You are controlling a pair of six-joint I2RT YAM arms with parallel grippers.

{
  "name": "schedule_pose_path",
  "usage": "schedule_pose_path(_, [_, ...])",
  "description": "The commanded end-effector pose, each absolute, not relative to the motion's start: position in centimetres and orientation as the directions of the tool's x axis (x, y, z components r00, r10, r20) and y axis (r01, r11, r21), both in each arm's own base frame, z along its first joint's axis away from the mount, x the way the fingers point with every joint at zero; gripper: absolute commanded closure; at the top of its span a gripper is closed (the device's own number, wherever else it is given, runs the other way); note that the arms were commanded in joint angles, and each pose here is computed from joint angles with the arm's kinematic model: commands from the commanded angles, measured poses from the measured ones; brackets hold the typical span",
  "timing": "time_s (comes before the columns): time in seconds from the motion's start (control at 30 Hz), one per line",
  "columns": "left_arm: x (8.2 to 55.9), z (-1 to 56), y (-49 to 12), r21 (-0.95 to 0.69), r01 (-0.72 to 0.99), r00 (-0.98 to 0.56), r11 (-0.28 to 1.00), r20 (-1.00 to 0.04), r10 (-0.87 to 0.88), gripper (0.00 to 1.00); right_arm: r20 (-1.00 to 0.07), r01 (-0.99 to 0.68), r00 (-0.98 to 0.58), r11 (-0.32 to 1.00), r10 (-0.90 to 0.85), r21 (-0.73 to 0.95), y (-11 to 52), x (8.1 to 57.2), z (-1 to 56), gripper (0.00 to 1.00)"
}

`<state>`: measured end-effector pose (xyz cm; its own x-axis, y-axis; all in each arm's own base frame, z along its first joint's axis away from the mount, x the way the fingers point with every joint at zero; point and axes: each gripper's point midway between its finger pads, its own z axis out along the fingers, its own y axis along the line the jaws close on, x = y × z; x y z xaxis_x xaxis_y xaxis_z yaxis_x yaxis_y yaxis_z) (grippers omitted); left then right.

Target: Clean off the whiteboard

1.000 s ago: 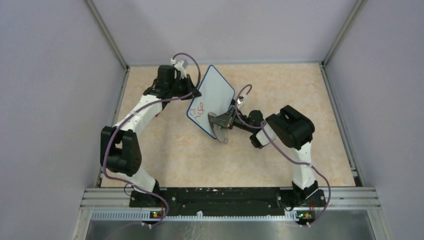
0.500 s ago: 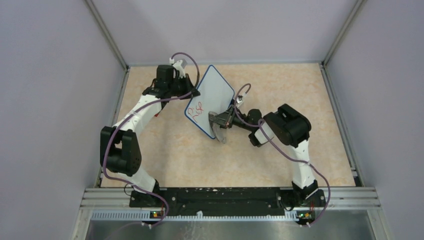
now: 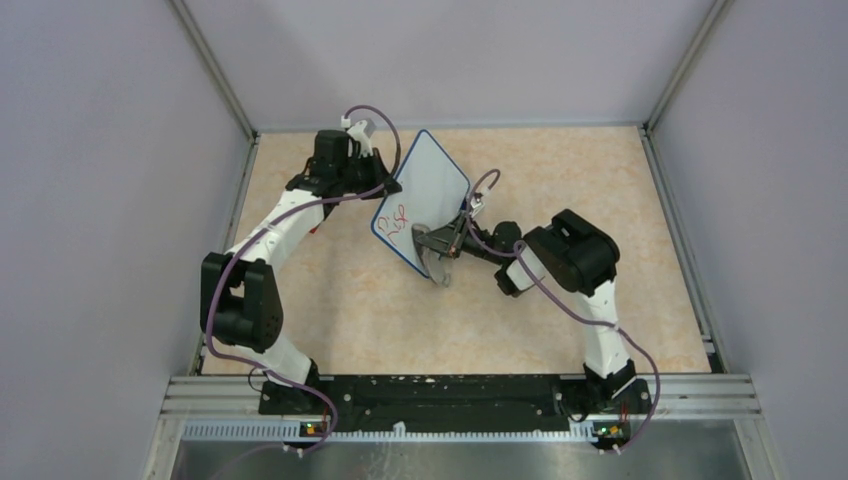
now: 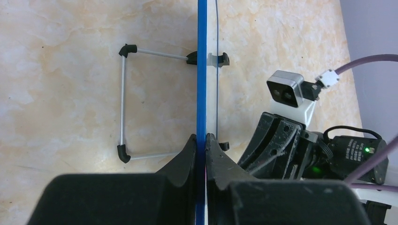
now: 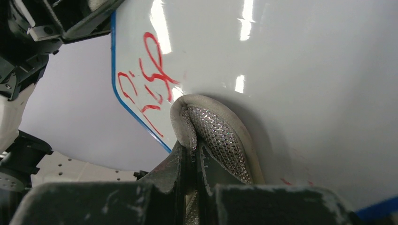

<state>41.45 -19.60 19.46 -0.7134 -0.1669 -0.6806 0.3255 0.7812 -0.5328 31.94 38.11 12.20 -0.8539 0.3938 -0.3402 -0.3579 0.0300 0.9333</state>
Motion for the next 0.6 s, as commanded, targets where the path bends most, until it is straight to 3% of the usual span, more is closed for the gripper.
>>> schedule_pose_path(0.0, [40.6,20.1,-20.7,-0.543,0.351,-0.716,0.763,-0.68,-0.155,1.0,-0.234,-0.199,-0.853,0.124,0.467,0.972,35.1,33.8,6.8,1.0])
schedule_pose_path(0.13, [40.6,20.2,-20.6,-0.54,0.352,-0.713,0.764,-0.684,-0.155,1.0,-0.198,-0.119,-0.837,0.184,0.509,0.976,33.5,34.4,4.8,1.0])
schedule_pose_path(0.3, [40.5,20.3,-20.7,-0.544,0.355,-0.714,0.76,-0.683,-0.155,1.0,-0.218,-0.142,-0.846,0.188,0.487,0.972,34.4,34.2,5.2,1.0])
schedule_pose_path(0.57, [40.6,20.3,-20.7,-0.543,0.353,-0.712,0.762,-0.684,-0.158,1.0,-0.409,-0.441,-0.864,-0.052,0.293,0.896,41.6,30.3,14.4,1.0])
